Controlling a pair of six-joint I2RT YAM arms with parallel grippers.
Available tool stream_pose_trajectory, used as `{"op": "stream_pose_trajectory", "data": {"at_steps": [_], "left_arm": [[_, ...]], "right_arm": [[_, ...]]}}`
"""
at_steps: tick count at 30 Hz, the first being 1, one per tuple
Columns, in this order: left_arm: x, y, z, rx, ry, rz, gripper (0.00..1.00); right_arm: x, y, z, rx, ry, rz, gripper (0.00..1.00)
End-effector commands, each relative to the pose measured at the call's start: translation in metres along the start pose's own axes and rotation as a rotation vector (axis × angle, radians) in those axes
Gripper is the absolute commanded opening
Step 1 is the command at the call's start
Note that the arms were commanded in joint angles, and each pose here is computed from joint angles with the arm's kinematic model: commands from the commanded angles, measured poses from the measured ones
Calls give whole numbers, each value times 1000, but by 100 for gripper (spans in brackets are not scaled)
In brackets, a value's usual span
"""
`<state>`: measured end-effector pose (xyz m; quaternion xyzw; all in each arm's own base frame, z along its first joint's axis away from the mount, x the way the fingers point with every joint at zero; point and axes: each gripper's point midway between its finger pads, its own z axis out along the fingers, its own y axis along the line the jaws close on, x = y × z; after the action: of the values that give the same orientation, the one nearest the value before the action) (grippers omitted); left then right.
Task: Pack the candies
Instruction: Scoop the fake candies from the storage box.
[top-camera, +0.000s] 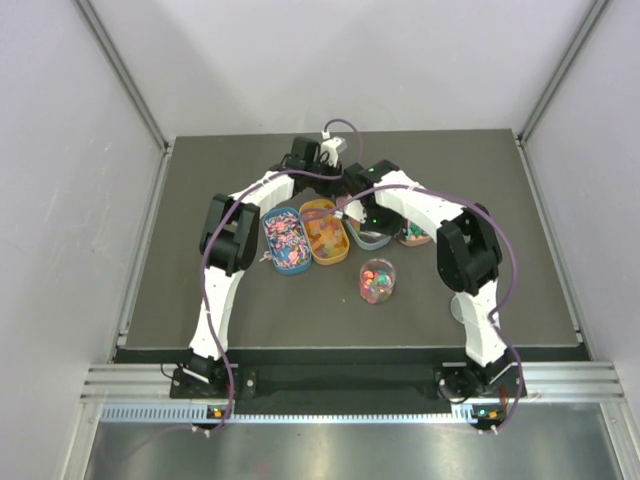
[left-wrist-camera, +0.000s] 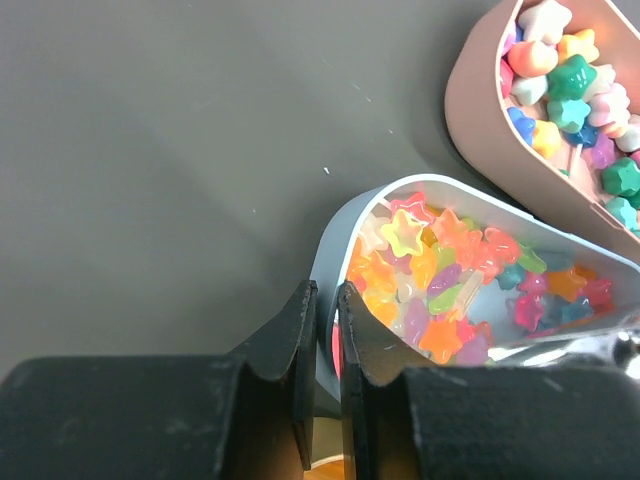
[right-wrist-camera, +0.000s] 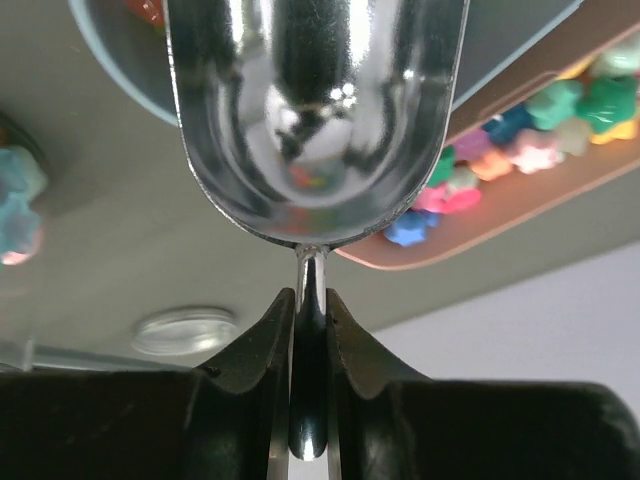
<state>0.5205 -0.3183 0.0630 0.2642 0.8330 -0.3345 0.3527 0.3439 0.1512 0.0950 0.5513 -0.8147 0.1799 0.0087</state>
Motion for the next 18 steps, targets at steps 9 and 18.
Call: {"op": "stream_pose_trajectory", "data": {"at_steps": [9,18], "left_arm": [[-49,-29,-29,41,-116,49,0],[-52,-28,-28,26,-128,62,0]], "right_arm": [[14,52,-9,-360,-10,110,0],[1,32,-27,-327,-95,181,0]]}}
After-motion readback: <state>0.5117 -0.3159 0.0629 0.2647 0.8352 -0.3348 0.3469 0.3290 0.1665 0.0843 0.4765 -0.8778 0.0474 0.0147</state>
